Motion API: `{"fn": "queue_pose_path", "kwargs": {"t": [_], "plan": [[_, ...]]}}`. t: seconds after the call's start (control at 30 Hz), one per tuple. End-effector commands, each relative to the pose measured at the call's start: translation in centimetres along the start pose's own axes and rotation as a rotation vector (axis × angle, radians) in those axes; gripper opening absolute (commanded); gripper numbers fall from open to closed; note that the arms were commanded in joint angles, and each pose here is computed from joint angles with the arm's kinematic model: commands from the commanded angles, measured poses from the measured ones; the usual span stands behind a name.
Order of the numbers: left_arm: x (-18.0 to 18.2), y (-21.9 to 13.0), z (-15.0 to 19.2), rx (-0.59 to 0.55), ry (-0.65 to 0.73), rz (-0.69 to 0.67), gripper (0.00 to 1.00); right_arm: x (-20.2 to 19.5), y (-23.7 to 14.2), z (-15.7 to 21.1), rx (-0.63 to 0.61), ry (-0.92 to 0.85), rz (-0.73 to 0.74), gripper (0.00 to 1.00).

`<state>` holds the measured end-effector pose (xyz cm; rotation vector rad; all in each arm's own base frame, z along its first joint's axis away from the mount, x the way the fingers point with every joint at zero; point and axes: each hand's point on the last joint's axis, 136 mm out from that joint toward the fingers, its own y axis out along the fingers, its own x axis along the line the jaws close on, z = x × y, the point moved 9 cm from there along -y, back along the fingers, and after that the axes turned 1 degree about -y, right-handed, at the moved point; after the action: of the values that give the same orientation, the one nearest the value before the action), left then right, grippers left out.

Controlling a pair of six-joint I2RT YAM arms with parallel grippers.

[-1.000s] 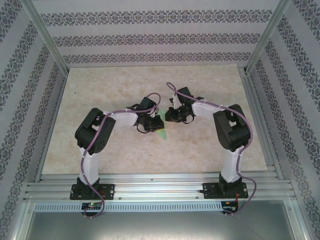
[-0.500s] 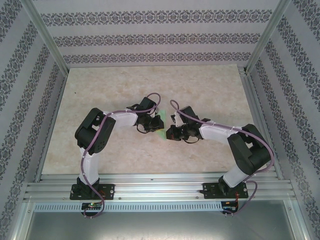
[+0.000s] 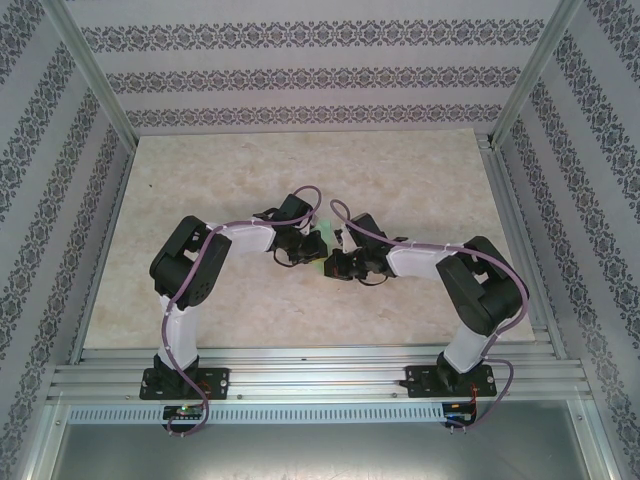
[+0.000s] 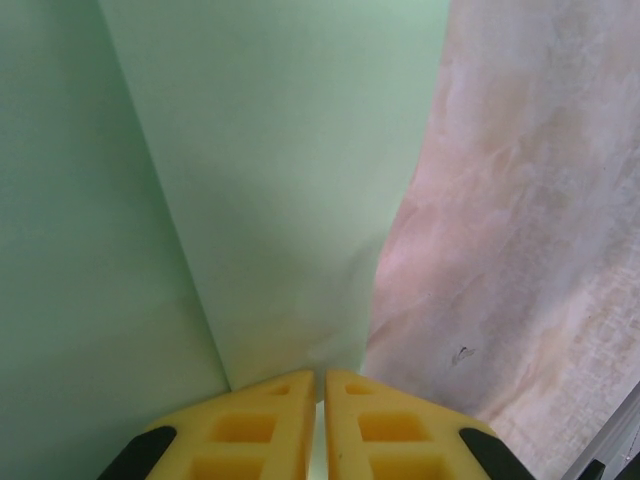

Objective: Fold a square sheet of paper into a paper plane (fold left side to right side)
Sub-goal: Fourth fold the wing at the center of the table.

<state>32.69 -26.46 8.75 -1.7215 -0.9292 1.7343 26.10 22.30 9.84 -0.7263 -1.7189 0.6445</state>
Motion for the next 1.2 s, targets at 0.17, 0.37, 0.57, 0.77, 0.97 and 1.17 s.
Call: {"fn": "queue_pose_path", "kwargs": {"t": [0.17, 0.37, 0.57, 0.77, 0.97, 1.17], "plan": [[2.5, 1.9, 1.9, 0.071, -0.03, -0.137, 0.14, -0.3, 0.2, -1.2, -0.034, 0.001, 0.025, 0.02], [2.6, 1.9, 1.9, 0.072, -0.028, -0.14, 0.14, -1.1, 0.5, -0.8, 0.005, 0.012, 0.071, 0.03], [2.6, 2.0, 1.9, 0.072, -0.028, -0.14, 0.14, -1.4, 0.6, -0.4, 0.025, 0.021, 0.082, 0.03], [2.7, 2.0, 2.0, 0.071, -0.03, -0.142, 0.15, -2.0, 1.0, 0.3, 0.052, 0.037, 0.087, 0.02], [2.8, 2.0, 1.9, 0.068, -0.033, -0.145, 0.15, -2.9, 1.1, 2.0, 0.103, 0.085, 0.108, 0.03], [2.9, 2.1, 2.0, 0.066, -0.034, -0.153, 0.15, -3.7, 0.9, 4.6, 0.142, 0.128, 0.12, 0.02]]}}
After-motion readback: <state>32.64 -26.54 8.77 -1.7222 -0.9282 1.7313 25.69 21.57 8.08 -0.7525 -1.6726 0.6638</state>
